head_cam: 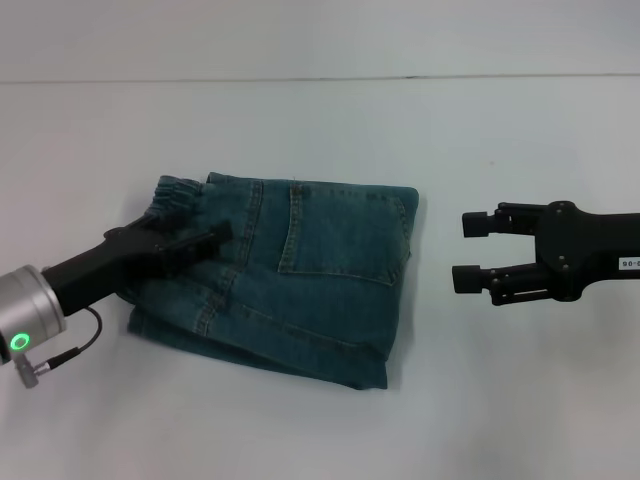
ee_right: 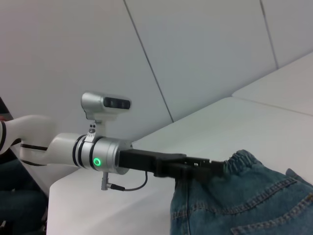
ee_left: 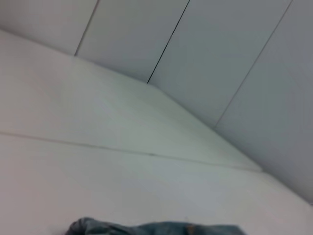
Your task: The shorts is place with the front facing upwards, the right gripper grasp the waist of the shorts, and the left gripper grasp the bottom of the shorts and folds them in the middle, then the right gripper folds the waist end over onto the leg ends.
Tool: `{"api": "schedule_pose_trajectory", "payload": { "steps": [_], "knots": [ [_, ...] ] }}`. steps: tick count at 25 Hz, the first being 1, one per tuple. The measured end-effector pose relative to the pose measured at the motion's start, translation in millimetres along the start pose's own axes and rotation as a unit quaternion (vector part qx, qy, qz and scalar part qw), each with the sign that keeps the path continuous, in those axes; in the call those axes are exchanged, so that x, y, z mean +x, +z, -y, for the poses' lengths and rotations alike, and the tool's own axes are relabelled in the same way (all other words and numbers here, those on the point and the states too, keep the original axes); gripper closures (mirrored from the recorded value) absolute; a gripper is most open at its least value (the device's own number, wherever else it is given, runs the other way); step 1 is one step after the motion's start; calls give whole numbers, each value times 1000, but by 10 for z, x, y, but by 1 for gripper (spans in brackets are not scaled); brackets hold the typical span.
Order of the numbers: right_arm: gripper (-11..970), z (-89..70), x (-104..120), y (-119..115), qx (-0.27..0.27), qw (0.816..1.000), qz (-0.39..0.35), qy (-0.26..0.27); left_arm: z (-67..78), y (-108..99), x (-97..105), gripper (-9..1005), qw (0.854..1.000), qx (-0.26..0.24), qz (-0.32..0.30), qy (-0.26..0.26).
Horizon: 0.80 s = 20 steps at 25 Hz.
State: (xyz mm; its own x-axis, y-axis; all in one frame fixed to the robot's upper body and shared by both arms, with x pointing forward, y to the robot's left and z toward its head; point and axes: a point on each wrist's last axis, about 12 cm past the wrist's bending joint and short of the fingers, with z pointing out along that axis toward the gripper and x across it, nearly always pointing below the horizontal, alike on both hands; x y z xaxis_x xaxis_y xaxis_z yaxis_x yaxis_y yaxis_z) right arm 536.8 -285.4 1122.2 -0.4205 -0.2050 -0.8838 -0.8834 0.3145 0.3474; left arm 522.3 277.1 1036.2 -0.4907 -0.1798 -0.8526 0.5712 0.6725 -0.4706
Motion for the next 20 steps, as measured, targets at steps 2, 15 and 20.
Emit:
{"api": "schedule_pose_trajectory", "payload": {
  "steps": [2,15,20],
  "knots": [
    [19,0,-9,11,-2,1000,-1,-1,25,-49,-10,77,1000,11,16,-1],
    [20,-18,108,234,-12,1000,7,-19,113,-1001,19,77,995,37,16,87],
    [20,19,188,349,-1,1000,12,-24,167,-1209,105,77,995,48,-18,84]
  ]
}}
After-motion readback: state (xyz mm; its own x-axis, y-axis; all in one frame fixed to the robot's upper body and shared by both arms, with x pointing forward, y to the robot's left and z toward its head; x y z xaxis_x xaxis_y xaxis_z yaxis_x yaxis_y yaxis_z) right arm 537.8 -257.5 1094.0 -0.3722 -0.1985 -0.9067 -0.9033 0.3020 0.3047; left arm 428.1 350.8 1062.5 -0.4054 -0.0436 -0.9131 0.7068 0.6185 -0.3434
